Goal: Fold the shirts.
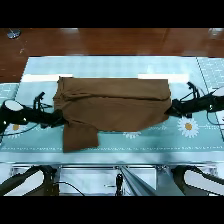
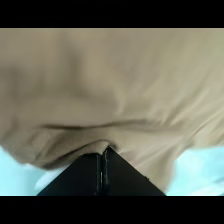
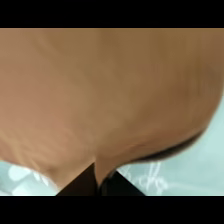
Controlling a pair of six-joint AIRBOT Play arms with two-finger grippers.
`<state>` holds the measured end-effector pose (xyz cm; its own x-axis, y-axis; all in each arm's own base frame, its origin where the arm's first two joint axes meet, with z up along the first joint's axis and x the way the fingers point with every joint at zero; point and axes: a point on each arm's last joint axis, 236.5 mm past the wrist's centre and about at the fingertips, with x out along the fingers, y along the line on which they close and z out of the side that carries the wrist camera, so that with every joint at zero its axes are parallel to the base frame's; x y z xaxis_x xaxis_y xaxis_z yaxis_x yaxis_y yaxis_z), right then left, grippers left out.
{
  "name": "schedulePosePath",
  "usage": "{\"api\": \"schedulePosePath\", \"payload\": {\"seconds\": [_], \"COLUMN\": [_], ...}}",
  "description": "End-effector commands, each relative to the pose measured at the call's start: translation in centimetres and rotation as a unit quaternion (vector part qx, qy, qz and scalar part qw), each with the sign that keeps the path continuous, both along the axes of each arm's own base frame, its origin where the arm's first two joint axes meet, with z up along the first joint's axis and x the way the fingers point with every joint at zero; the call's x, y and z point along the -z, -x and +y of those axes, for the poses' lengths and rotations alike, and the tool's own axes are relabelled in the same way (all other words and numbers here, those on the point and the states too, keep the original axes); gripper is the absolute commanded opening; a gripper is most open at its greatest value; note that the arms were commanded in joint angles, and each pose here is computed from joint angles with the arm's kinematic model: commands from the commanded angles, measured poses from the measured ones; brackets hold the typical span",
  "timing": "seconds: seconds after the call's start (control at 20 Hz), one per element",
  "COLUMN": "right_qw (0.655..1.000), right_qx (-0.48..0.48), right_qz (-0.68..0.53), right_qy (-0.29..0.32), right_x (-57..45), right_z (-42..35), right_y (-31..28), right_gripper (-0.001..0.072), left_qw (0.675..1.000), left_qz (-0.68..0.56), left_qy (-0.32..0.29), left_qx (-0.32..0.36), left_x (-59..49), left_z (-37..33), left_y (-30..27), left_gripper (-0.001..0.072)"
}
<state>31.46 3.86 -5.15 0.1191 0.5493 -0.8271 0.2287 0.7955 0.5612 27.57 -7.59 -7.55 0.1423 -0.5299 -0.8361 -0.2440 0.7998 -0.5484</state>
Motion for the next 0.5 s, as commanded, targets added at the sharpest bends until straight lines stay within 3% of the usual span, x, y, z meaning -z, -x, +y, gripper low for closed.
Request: {"api": "schedulePosePath", "payload": {"seconds": [0.0, 0.45], "right_qw": [0.999, 0.995], "right_qx": [0.012, 0.062], "right_qz": [-0.046, -0.076], "right_qy": [0.014, -0.014], "right_x": [-3.0, -2.8], "right_z": [-1.7, -2.7], "right_y": [-4.7, -15.1], "right_gripper": [0.0029, 0.0030], "left_qw": [0.996, 0.993], "left_qz": [-0.074, -0.078], "left_qy": [0.015, 0.072], "left_qx": [-0.038, -0.051], "left_x": [-3.9, -5.9], "left_z": [0.5, 1.0], "left_y": [-6.6, -20.8], "left_gripper": [0.0026, 0.0026]}}
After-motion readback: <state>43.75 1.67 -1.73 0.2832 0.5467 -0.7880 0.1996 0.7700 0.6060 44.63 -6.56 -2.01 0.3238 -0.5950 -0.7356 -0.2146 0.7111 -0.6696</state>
